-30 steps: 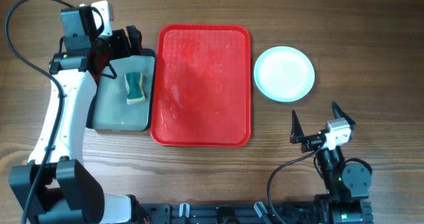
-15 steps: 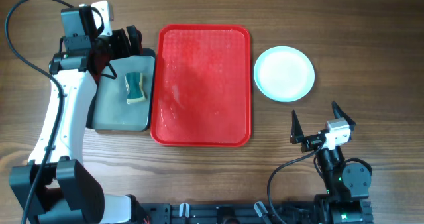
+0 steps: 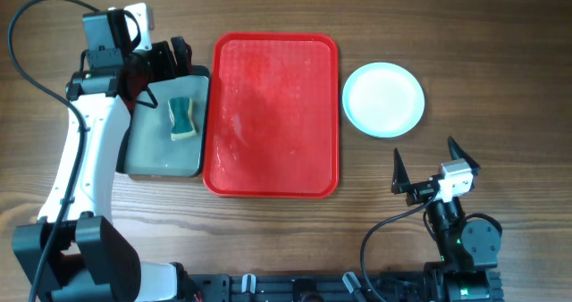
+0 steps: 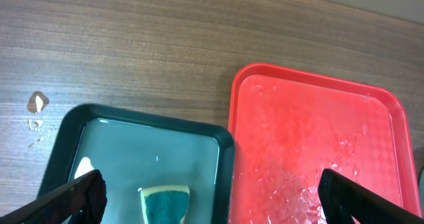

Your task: Clean dirty plates on tray and stack at the side

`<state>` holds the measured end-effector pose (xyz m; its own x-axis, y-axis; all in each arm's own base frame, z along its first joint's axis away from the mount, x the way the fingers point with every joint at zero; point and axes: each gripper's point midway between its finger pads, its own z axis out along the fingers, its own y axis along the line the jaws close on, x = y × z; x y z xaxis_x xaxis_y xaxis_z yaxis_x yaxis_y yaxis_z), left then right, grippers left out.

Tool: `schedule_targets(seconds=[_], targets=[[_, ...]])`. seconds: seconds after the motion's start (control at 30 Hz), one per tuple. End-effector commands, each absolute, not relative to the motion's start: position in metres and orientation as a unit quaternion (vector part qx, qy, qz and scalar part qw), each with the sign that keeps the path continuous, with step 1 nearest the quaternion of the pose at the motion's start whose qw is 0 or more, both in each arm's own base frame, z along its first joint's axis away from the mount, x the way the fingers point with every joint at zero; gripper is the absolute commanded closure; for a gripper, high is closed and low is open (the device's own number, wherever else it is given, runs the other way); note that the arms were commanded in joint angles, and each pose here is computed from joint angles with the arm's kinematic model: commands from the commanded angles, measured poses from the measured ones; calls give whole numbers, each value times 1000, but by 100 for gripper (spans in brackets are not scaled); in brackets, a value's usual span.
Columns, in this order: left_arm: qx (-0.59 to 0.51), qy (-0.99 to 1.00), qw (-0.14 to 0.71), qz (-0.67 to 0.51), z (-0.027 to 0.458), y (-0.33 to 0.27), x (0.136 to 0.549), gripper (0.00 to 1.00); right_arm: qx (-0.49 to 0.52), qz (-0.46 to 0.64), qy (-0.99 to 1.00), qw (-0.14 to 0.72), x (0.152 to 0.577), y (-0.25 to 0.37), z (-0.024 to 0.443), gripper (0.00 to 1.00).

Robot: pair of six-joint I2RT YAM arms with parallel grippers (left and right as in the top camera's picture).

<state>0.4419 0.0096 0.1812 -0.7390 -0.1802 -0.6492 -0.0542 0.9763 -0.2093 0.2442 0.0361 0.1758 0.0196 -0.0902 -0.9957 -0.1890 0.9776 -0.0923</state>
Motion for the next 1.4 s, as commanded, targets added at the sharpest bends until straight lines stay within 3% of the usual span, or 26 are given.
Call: schedule_targets(seconds=[0.0,0.37,0.63,0.93,1.17,1.37], targets=[[-52,913,394,-91,217,5,433,0,-110,36,694,710,243,39,178,0],[-57,859,508,-17,314,28,395,0,-110,36,694,710,243,39,178,0],[-61,818,572,-6,376,29,338,0,-110,36,694,710,243,39,178,0],[-83,861,502,-22,341,18,251,0,-110,36,694,710,243,39,178,0],[-77,852,516,-51,313,5,206,0,-110,36,694,710,243,39,178,0],[-107,839,530,-71,260,3,183,0,-110,36,694,710,243,39,178,0]])
